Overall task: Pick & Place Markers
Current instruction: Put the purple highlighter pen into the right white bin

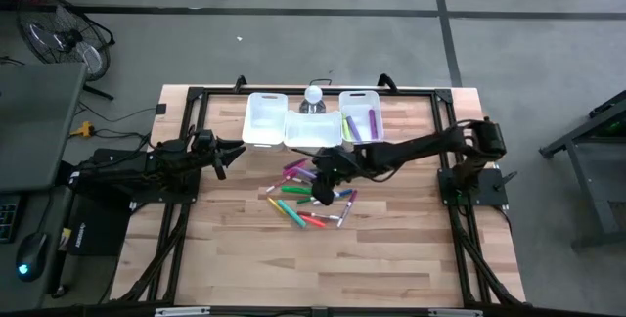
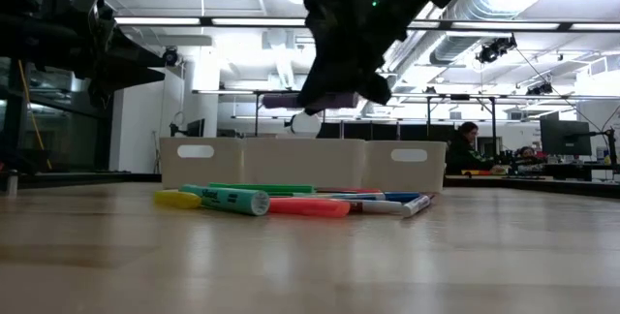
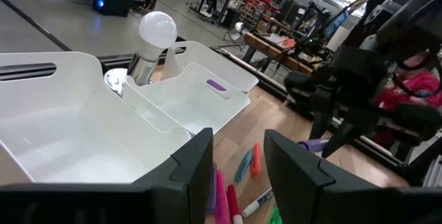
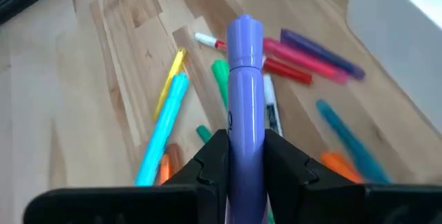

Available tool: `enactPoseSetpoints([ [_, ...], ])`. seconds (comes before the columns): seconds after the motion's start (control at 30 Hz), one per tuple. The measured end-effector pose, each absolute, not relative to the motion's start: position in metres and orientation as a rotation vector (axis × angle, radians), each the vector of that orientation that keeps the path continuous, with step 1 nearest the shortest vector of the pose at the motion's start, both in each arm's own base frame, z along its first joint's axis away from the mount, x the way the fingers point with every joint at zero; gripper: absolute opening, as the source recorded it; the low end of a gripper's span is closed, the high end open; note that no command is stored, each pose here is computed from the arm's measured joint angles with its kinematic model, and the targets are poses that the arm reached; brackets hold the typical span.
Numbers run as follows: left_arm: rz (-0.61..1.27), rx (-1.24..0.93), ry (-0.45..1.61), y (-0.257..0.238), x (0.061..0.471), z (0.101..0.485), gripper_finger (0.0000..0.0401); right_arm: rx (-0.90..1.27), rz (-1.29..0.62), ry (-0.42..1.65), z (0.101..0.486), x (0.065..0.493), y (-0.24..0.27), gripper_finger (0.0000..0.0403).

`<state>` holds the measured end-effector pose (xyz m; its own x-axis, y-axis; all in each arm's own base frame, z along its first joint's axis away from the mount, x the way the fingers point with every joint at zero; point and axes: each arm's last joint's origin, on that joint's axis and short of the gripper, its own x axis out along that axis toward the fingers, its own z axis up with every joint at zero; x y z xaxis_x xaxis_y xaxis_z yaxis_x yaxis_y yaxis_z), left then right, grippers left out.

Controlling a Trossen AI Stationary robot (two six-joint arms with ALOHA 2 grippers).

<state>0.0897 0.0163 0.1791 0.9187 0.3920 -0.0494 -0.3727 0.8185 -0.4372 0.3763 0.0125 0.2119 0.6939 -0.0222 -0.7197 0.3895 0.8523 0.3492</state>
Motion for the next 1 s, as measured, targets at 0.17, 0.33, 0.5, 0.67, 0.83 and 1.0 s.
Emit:
enactPoseSetpoints([
  [0.17,0.407,-0.457,-0.043,0.016,0.09,0.179,0.0129,0.588,-0.328,0.81,0.222,0.363,0.015,0.0058],
  [0.33,0.407,-0.457,-0.043,0.016,0.09,0.179,0.0129,0.611,-0.467,0.847,0.234,0.344,0.012,0.0058],
  [0.5,0.407,-0.457,-0.043,0.016,0.09,0.179,0.0129,0.59,-0.586,0.877,0.244,0.326,0.008,0.0058],
  [0.67,0.407,-0.457,-0.043,0.016,0.09,0.179,0.0129,0.598,-0.701,0.911,0.251,0.309,0.001,0.0058],
  [0.83,0.407,-0.457,-0.043,0.016,0.09,0.179,0.0129,0.621,-0.815,0.923,0.259,0.293,-0.011,0.0058],
  [1.0,0.407,-0.457,-0.043,0.016,0.09,0.179,0.0129,0.625,-0.9,0.923,0.266,0.281,-0.029,0.0058],
])
